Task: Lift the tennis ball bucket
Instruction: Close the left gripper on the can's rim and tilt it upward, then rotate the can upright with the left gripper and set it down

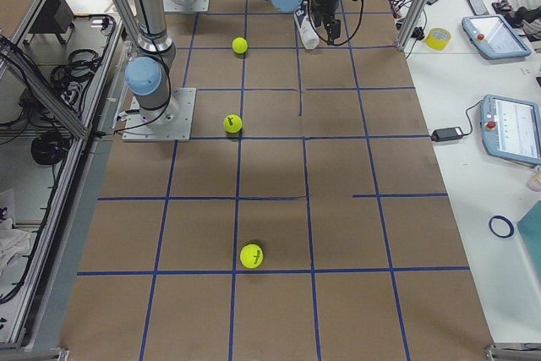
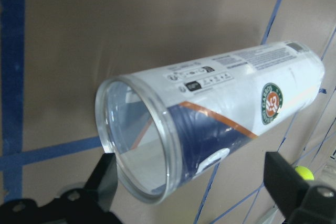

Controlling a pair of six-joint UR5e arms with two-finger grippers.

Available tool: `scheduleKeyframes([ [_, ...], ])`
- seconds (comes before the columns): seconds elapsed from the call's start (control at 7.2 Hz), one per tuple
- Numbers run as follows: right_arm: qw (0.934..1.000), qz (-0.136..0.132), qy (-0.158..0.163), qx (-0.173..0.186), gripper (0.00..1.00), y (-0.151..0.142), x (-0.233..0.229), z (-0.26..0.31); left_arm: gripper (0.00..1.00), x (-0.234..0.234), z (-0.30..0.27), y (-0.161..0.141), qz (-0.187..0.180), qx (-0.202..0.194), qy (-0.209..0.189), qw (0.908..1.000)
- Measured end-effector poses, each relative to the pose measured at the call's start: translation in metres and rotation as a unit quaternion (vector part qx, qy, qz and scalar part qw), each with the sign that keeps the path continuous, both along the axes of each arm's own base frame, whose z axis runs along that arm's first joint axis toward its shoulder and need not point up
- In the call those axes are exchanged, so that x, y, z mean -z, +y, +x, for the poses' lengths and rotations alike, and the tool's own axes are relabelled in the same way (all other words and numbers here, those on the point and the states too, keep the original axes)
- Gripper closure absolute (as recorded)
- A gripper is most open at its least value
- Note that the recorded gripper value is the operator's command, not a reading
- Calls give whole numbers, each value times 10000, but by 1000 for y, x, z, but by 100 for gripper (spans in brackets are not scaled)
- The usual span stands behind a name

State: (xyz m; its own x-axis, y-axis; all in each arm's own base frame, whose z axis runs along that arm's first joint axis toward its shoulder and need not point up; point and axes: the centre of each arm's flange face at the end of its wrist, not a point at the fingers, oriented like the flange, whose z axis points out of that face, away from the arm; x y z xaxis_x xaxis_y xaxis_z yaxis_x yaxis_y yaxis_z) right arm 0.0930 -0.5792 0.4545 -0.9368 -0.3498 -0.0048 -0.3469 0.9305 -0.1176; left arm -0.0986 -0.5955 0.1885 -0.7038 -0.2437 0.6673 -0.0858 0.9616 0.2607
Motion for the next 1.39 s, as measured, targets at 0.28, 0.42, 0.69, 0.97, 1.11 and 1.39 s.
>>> scheduleKeyframes([
  [0.28,9997,143,58,172,0,26,-18,1,100,-11,-4,-1,-64,-60,102,9999],
  [0.42,9997,151,64,190,0,44,-34,4,100,-21,-9,0,-89,-90,136,9998],
  [0.69,9998,97,63,191,0,70,-57,7,100,-63,-25,7,-73,-269,50,9996],
  [0.97,9996,234,19,183,0,82,-51,9,100,-116,-50,16,-195,-390,-242,9988],
  [1.11,9993,326,-7,177,0,85,-40,10,100,-138,-67,17,-368,-297,-584,9972],
  [1.39,9990,411,6,174,0,88,-30,10,100,-182,-105,6,-910,53,-1864,9782],
])
